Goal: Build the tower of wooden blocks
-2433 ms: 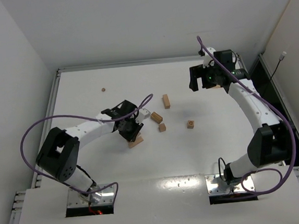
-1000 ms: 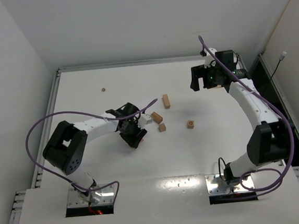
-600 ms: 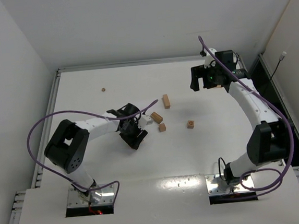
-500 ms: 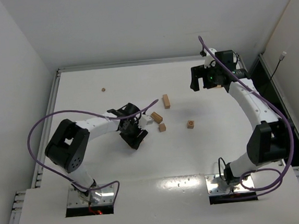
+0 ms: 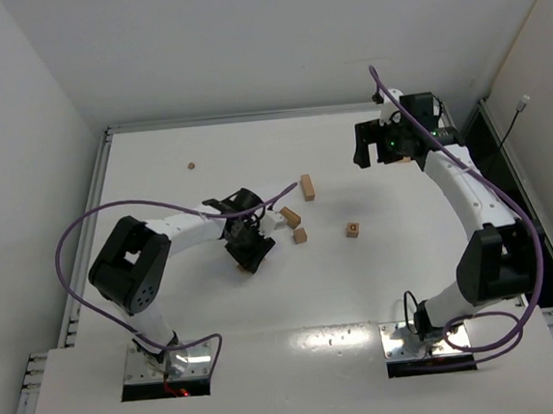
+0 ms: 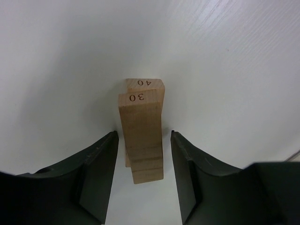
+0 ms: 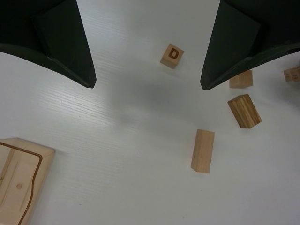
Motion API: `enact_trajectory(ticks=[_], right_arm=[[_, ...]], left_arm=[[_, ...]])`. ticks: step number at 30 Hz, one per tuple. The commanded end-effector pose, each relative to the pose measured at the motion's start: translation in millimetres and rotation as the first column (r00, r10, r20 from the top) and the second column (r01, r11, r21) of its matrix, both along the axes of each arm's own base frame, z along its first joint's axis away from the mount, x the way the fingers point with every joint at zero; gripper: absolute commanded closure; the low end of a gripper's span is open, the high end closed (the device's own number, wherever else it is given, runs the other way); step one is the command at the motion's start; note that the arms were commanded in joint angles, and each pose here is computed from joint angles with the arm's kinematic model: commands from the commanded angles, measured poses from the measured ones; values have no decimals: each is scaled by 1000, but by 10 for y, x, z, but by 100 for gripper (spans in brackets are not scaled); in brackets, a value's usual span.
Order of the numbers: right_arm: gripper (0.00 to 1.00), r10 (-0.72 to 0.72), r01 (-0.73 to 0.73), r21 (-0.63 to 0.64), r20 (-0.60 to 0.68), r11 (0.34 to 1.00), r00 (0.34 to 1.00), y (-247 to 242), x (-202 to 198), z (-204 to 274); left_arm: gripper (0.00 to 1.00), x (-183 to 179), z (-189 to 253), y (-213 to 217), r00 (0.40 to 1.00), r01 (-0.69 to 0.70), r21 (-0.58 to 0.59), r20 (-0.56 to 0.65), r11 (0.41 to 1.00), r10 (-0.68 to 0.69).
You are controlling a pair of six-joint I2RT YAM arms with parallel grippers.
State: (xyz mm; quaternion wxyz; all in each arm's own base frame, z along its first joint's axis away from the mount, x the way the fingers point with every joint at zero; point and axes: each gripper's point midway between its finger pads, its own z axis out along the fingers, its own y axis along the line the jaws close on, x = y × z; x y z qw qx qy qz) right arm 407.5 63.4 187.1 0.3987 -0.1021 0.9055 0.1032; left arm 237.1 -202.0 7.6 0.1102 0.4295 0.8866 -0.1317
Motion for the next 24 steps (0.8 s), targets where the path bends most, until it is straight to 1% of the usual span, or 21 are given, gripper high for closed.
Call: enact_trajectory(ticks=[1, 5, 6, 11, 13, 18, 21, 22, 24], right_arm=[[8, 6, -7, 23, 28, 1000, 1000, 22, 47, 76], [8, -3, 2, 23, 28, 1000, 1000, -16, 53, 76], [8, -3, 2, 23, 28, 1000, 1000, -16, 53, 76], [8, 5, -6, 30, 17, 1000, 1000, 3, 56, 60], [8, 5, -6, 30, 17, 1000, 1000, 3, 56, 60], [8, 5, -6, 30, 26, 1000, 1000, 4, 73, 97], [10, 5, -6, 30, 17, 1000, 1000, 3, 55, 83], [10, 5, -6, 30, 17, 1000, 1000, 3, 55, 83], [10, 5, -6, 30, 17, 1000, 1000, 3, 55, 83]], left_arm=[[55, -1, -77, -115, 999, 52, -14, 3, 999, -52], [58, 8, -137, -102, 999, 49, 0, -2, 999, -49], [59, -17, -164, -115, 998, 67, 6, -6, 998, -67], [60, -35, -192, -113, 997, 79, 30, 10, 996, -79], [62, -39, -226, -46, 997, 72, 61, 16, 996, -73], [70, -65, -268, -68, 995, 91, 81, 41, 993, -94], [79, -91, -316, -58, 994, 97, 95, 39, 991, -102], [87, -91, -316, -59, 994, 98, 95, 39, 991, -102], [97, -94, -342, -41, 995, 87, 106, 35, 990, -91]])
